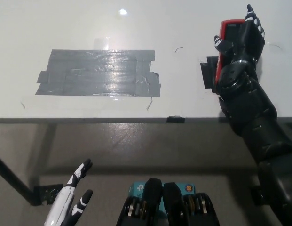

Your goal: The robot first picks the multimeter with right hand and then unfolds the black stand on the back of it using left hand

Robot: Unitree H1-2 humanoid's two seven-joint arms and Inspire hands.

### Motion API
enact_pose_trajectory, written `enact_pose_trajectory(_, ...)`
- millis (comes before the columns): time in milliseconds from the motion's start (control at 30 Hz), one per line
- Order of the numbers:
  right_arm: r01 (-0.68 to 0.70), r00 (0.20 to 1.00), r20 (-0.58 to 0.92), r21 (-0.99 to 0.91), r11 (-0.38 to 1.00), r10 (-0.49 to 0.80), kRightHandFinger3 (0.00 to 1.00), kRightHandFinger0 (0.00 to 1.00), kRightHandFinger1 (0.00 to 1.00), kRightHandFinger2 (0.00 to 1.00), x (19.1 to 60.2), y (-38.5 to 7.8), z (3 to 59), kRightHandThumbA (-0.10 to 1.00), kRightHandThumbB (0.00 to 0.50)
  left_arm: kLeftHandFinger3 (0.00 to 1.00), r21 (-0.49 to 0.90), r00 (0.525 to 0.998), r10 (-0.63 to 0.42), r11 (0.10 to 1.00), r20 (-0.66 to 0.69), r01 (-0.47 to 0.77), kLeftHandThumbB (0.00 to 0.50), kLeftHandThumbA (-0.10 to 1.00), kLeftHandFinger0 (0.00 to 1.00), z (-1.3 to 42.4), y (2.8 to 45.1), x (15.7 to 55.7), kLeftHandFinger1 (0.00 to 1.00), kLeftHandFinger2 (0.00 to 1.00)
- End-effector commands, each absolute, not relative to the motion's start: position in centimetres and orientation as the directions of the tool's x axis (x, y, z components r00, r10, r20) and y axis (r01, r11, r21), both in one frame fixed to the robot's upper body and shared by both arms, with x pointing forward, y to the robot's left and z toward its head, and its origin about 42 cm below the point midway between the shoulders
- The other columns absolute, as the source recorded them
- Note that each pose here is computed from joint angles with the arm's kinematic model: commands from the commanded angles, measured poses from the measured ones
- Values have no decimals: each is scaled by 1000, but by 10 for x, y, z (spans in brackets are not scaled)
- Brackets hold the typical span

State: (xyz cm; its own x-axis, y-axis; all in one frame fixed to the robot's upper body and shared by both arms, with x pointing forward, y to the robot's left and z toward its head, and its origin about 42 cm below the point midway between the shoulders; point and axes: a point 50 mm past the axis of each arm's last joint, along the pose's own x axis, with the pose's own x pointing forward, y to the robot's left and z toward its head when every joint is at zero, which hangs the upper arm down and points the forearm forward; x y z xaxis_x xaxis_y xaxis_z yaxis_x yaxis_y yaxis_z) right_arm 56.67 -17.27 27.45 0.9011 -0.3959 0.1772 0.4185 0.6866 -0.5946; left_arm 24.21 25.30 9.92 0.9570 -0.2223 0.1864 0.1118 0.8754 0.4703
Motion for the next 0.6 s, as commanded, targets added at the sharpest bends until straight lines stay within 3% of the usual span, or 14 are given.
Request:
enact_pose_trajectory(0,479,875,250,-558,678,-414,1000,1000,1000,1000,572,-170,312,769,437,1000,487,932,-254,868,259,101,170,1000,1000,114,254,245,1000,1000)
enact_pose_trajectory(167,474,877,238,-564,676,-416,1000,1000,1000,1000,574,-170,309,767,452,1000,487,930,-256,868,265,99,170,1000,1000,115,254,249,1000,1000)
enact_pose_trajectory(200,501,862,256,-565,656,-438,1000,1000,1000,1000,574,-172,309,707,446,1000,487,929,-255,868,267,98,170,1000,1000,116,253,249,1000,1000)
enact_pose_trajectory(233,512,855,264,-565,647,-446,1000,828,1000,1000,574,-172,309,683,438,1000,487,929,-255,868,267,98,171,1000,1000,116,253,249,1000,1000)
enact_pose_trajectory(267,528,844,286,-586,615,-453,1000,319,524,881,574,-174,309,518,383,1000,488,929,-255,867,268,97,174,1000,1000,116,253,249,1000,1000)
enact_pose_trajectory(300,535,840,306,-604,592,-447,708,64,201,461,574,-176,309,322,336,1000,488,929,-255,868,270,96,174,1000,1000,116,254,250,1000,1000)
enact_pose_trajectory(333,538,839,321,-611,581,-439,321,3,8,115,574,-178,306,-39,290,1000,486,929,-252,869,271,94,175,1000,1000,116,253,250,1000,1000)
enact_pose_trajectory(367,533,842,319,-616,580,-435,169,0,0,14,573,-179,303,-98,292,1000,483,930,-251,871,270,95,175,1000,1000,117,253,249,1000,1000)
enact_pose_trajectory(400,529,845,316,-612,588,-431,180,0,1,59,574,-180,301,-100,308,1000,482,928,-252,871,275,94,177,1000,1000,118,253,252,1000,1000)
enact_pose_trajectory(433,522,850,302,-595,611,-432,267,0,17,200,574,-181,298,-100,302,1000,484,927,-255,870,277,94,176,1000,1000,118,254,253,1000,1000)
enact_pose_trajectory(533,510,857,281,-580,635,-432,541,0,82,476,573,-183,291,-100,303,1000,484,925,-257,870,280,95,179,1000,1000,117,255,253,1000,1000)
enact_pose_trajectory(567,510,858,277,-566,648,-433,556,0,112,505,572,-184,287,-100,305,1000,483,926,-257,870,278,97,187,1000,1000,118,255,253,1000,1000)
